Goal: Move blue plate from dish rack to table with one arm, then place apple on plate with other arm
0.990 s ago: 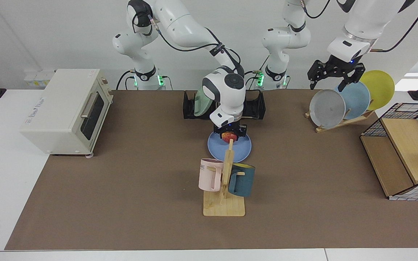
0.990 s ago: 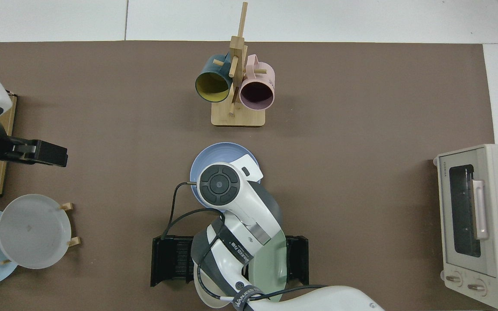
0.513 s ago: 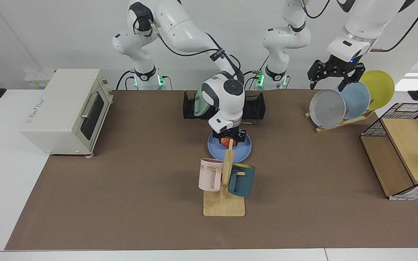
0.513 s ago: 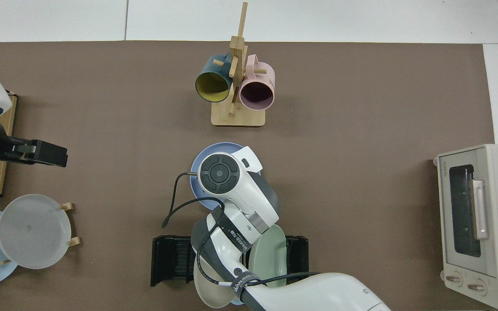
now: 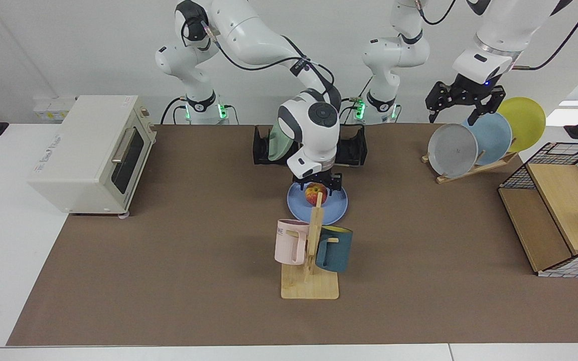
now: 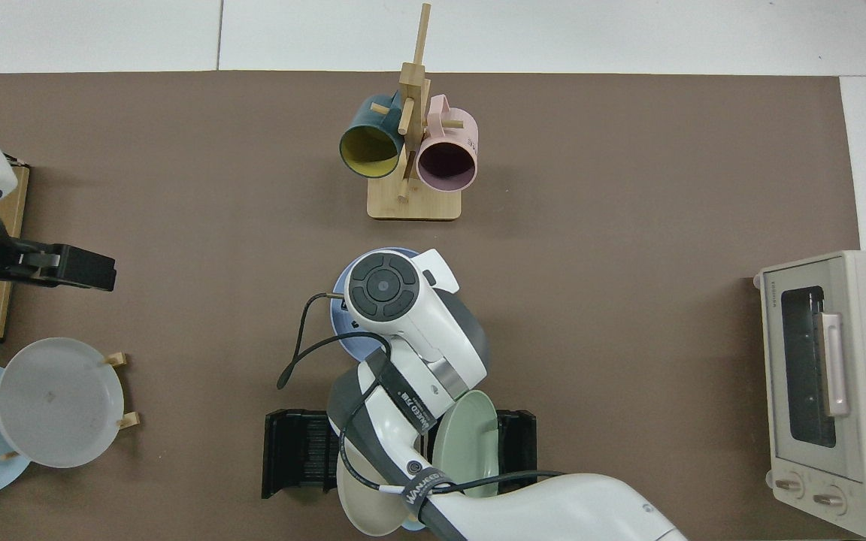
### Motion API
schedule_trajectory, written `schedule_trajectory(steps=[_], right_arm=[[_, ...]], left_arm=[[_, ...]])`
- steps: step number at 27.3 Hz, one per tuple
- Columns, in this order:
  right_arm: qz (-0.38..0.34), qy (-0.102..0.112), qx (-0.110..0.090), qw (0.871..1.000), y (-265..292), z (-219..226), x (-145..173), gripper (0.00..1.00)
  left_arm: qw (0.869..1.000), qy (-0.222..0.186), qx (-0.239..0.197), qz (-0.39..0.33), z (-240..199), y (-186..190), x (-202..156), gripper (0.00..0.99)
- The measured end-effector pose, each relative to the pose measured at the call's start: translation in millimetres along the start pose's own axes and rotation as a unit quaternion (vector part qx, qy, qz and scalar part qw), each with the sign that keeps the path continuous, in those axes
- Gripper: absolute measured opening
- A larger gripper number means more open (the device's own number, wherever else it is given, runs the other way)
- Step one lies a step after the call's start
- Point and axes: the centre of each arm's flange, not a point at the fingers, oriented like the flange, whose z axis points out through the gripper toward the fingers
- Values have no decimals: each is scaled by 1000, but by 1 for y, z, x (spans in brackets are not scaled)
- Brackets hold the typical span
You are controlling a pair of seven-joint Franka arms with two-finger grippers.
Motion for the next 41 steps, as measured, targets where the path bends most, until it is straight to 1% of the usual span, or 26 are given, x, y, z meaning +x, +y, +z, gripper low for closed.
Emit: schedule_trajectory(steps=[3, 8, 12, 15, 18, 26, 34, 38, 41], right_arm=[[-1, 4, 10, 1000, 12, -40, 10, 1000], [-41, -1, 8, 999, 52, -90, 34, 1000], [-77, 4, 10, 997, 95, -121, 60, 1000], [-113, 12, 0, 993, 127, -131, 76, 1000], [-134, 13, -5, 991, 155, -135, 89, 1000], [-177, 22, -4, 984, 222, -154, 123, 1000], [-231, 44, 0, 972, 316, -193, 157, 1000], [-244, 55, 0, 968, 362, -218, 164, 1000], [-245, 58, 1, 968, 373, -235, 159, 1000]], left_arm=[[1000, 0, 0, 0, 0, 0, 0, 991], [1000, 0, 0, 0, -1, 0, 0, 991], [1000, 1, 0, -1, -1, -1, -1, 991], [1000, 1, 0, -1, -2, -1, -1, 991], [1000, 1, 0, -1, -2, -1, -1, 991], [1000, 1, 0, -2, -2, -2, -1, 991], [1000, 1, 0, -2, -2, -2, -1, 991], [1000, 1, 0, -2, -2, -2, -1, 991], [1000, 1, 0, -2, -2, -2, -1, 991]])
